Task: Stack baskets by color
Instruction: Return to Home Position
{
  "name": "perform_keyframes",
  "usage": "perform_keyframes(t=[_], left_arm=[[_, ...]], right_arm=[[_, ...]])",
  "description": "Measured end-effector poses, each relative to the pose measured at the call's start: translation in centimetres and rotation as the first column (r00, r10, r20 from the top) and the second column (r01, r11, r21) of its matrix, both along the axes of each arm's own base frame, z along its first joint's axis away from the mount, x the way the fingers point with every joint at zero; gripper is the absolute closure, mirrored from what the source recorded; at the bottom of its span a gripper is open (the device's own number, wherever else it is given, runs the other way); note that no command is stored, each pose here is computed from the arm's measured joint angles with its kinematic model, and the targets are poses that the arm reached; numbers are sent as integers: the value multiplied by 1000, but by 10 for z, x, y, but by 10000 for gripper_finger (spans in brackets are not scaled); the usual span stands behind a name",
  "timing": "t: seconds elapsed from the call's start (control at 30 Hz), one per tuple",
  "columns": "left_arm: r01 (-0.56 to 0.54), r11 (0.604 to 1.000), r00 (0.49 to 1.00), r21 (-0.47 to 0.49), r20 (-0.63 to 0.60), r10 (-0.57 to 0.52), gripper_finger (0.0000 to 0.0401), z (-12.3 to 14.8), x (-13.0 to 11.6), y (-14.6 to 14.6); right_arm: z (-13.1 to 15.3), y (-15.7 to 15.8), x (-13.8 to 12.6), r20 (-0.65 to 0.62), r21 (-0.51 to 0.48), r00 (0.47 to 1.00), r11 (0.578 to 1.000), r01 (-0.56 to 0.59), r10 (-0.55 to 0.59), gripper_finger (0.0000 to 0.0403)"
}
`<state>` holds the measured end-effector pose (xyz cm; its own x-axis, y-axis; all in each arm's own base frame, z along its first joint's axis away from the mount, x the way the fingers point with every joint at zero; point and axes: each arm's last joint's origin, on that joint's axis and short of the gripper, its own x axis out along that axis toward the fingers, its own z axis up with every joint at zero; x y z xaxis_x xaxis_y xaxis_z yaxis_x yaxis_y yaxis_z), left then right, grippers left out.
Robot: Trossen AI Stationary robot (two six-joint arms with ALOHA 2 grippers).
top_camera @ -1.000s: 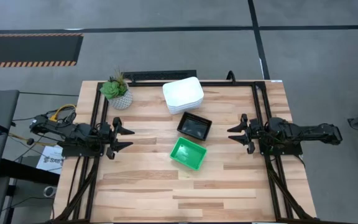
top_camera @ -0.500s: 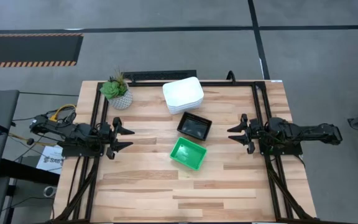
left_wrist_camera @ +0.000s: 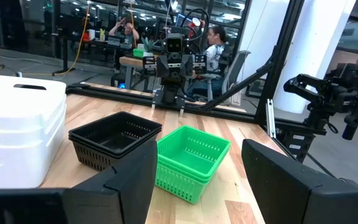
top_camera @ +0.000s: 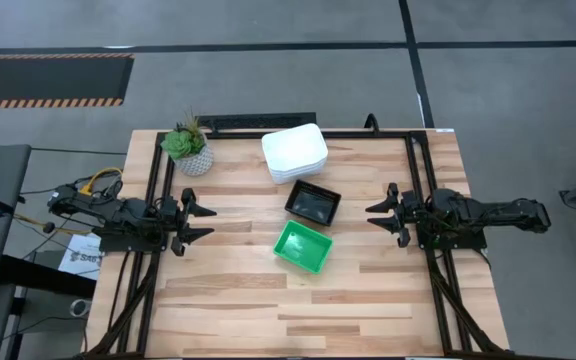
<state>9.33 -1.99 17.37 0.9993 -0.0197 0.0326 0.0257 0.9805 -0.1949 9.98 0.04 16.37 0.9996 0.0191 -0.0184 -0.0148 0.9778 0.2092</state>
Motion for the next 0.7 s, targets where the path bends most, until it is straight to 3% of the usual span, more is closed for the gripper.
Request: perform_keyframes(t=[0.7], left_arm=[[0,1000,1000,0,0,0,177,0,0,0]], right_arm=[[0,0,0,0,0,1000,1000,0,0,233]])
